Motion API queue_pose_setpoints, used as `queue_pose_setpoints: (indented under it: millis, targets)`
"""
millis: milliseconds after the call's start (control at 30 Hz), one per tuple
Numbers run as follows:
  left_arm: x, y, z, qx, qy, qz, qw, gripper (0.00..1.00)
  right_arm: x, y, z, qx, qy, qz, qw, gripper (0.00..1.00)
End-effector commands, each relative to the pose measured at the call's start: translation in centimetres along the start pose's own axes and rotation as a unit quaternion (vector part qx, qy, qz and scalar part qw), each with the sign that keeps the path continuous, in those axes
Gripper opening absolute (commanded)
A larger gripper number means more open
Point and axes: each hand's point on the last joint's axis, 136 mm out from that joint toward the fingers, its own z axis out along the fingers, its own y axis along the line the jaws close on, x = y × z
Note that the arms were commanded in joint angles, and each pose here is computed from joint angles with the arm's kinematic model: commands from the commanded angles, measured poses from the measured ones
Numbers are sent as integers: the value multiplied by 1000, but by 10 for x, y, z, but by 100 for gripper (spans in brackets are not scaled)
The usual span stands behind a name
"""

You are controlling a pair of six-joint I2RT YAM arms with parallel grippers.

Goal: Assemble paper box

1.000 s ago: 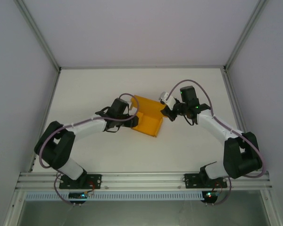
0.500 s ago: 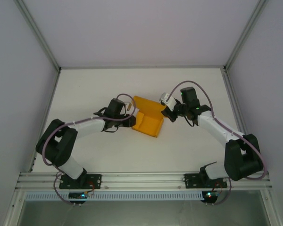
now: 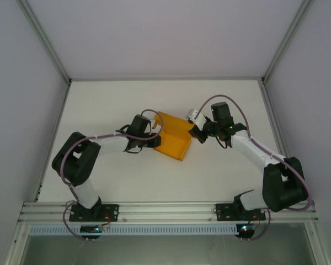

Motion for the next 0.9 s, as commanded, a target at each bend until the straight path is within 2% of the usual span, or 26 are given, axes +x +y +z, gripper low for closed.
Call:
queue_pose_setpoints:
  millis: [0, 67, 233, 400, 500, 533, 567, 633, 700, 800, 867]
  targets:
    - [10, 26, 8, -100, 16, 32, 994, 18, -10, 8, -2, -16, -20, -16, 1000, 0]
    - [10, 30, 13, -129, 18, 40, 991, 10, -10, 9, -1, -18, -19, -16, 1000, 0]
    - [12, 39, 26, -188, 32, 66, 979, 0, -7, 13, 2, -22, -13, -15, 1000, 0]
    - [11, 53, 22, -288, 19, 103, 952, 0, -7, 17, 1, -19, -9, -20, 1000, 0]
    - [13, 61, 18, -329, 16, 94, 939, 0, -7, 17, -1, -13, -10, -23, 1000, 0]
    - [13, 66, 14, -353, 15, 96, 930, 0, -8, 17, -2, -12, -12, -24, 1000, 0]
    - [11, 73, 5, -399, 4, 99, 911, 0, -7, 18, -3, -10, -11, -24, 1000, 0]
    - [13, 80, 1, -444, 14, 114, 889, 0, -9, 18, -4, -9, -14, -25, 1000, 0]
    - [12, 78, 3, -460, 14, 139, 877, 0, -9, 18, -4, -7, -16, -23, 1000, 0]
    - [13, 76, 4, -469, 12, 149, 871, 0, -7, 17, -2, -4, -13, -20, 1000, 0]
    - [12, 79, -1, -492, 6, 156, 857, 0, -9, 17, -2, -6, -14, -18, 1000, 0]
